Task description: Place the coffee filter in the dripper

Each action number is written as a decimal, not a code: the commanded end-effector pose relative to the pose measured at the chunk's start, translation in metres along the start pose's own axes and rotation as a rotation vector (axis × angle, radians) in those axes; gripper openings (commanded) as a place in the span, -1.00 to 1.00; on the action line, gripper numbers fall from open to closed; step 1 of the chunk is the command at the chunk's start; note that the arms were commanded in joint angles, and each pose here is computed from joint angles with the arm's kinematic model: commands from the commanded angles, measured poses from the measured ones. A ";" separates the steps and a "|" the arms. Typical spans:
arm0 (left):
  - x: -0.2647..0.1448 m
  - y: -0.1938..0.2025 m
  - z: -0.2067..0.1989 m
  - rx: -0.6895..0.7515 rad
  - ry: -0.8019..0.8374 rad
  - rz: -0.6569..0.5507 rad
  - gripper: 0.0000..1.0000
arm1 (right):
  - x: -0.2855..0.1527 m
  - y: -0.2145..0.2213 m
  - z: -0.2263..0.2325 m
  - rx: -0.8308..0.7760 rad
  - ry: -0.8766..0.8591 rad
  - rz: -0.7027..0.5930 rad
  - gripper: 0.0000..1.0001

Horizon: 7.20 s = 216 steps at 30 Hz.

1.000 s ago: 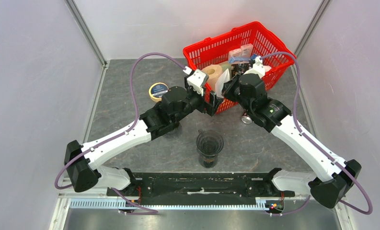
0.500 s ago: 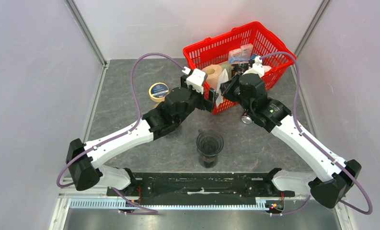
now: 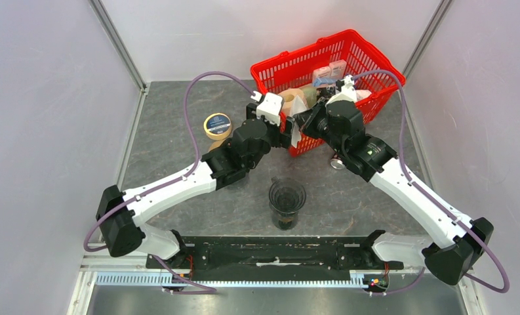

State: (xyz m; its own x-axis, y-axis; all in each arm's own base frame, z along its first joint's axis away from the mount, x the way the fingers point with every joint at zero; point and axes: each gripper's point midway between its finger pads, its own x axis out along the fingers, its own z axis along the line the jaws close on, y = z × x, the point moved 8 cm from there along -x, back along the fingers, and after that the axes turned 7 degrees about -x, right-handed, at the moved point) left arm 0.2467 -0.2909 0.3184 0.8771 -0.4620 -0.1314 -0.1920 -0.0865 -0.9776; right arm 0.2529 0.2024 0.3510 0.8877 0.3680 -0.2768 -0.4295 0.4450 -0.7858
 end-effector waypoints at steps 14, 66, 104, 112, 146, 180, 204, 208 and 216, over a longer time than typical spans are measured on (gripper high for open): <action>0.004 -0.032 -0.004 -0.114 -0.084 -0.083 0.10 | 0.002 -0.003 0.010 -0.072 -0.064 -0.014 -1.00; -0.003 -0.026 0.012 0.078 -0.141 -0.025 -0.96 | -0.003 -0.017 -0.026 -0.559 0.256 0.127 -1.00; -0.104 -0.076 0.036 -0.216 0.209 -0.324 0.72 | -0.085 0.008 -0.020 -0.404 -0.005 0.440 -1.00; -0.069 -0.065 0.066 -0.242 0.038 -0.262 0.75 | -0.107 0.023 -0.008 -0.424 -0.235 0.681 -1.00; -0.033 -0.025 0.109 -0.303 -0.089 -0.102 0.76 | -0.091 0.076 -0.022 -0.500 -0.304 0.965 -0.54; -0.039 -0.027 0.113 -0.291 -0.126 -0.114 0.76 | -0.105 0.058 0.009 -0.559 -0.432 0.897 -0.44; -0.037 -0.023 0.118 -0.289 -0.165 -0.108 0.76 | -0.072 0.120 -0.002 -0.782 -0.283 1.055 -0.49; -0.036 -0.023 0.119 -0.285 -0.172 -0.108 0.76 | -0.070 0.125 -0.006 -0.789 -0.266 1.072 -0.49; -0.037 -0.022 0.119 -0.282 -0.176 -0.107 0.76 | -0.064 0.130 -0.007 -0.807 -0.249 1.068 -0.42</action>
State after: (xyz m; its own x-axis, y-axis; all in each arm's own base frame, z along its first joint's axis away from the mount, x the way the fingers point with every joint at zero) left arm 0.2712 -0.1724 0.3200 0.9444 -0.3126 -0.1023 -0.2160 -0.3548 -0.9097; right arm 0.1379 0.2269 0.2660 0.0742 0.4042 -0.9116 -0.6154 -0.7008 -0.3608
